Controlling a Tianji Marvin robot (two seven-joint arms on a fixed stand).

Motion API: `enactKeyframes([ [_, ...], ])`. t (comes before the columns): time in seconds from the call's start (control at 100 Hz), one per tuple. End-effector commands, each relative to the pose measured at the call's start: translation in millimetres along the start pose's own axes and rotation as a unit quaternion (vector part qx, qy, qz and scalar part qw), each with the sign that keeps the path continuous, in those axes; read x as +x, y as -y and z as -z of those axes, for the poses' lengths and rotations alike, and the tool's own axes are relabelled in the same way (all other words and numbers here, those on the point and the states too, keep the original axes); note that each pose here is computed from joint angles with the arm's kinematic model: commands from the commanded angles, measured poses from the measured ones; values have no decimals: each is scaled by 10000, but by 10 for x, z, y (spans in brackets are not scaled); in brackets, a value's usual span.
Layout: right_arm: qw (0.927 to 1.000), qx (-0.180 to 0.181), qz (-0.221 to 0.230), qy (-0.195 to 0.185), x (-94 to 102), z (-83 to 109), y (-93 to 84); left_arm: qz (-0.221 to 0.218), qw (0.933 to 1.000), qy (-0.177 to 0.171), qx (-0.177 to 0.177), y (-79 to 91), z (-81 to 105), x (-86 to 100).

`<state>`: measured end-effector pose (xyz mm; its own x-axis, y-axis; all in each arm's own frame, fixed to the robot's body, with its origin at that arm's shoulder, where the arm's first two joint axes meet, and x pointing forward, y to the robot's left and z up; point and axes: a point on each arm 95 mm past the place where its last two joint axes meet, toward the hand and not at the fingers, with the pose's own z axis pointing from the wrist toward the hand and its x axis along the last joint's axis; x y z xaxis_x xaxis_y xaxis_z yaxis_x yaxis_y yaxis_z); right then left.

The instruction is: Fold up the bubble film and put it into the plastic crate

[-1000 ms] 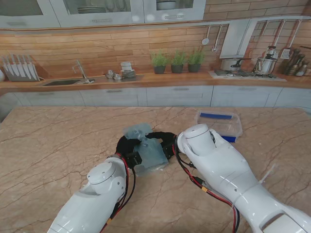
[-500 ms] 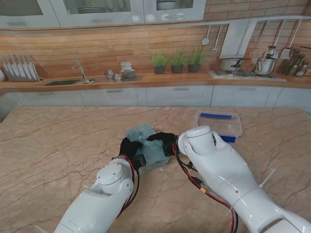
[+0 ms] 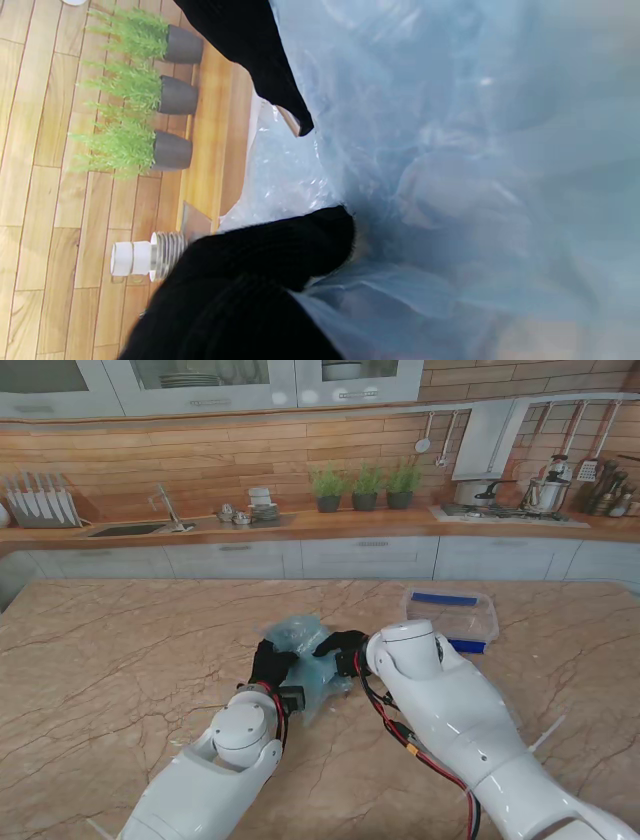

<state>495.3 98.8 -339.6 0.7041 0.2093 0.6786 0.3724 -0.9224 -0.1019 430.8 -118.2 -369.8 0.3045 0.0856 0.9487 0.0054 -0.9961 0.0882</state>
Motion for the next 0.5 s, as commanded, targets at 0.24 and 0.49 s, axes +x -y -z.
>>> enactKeyframes([
  [0.24, 9976, -478, 138, -472, 37, 57, 35, -1060, 9927, -530, -227, 51, 21, -37],
  [0.49, 9836, -1079, 656, -1287, 52, 217, -126, -1699, 9801, -1005, -197, 307, 43, 70],
])
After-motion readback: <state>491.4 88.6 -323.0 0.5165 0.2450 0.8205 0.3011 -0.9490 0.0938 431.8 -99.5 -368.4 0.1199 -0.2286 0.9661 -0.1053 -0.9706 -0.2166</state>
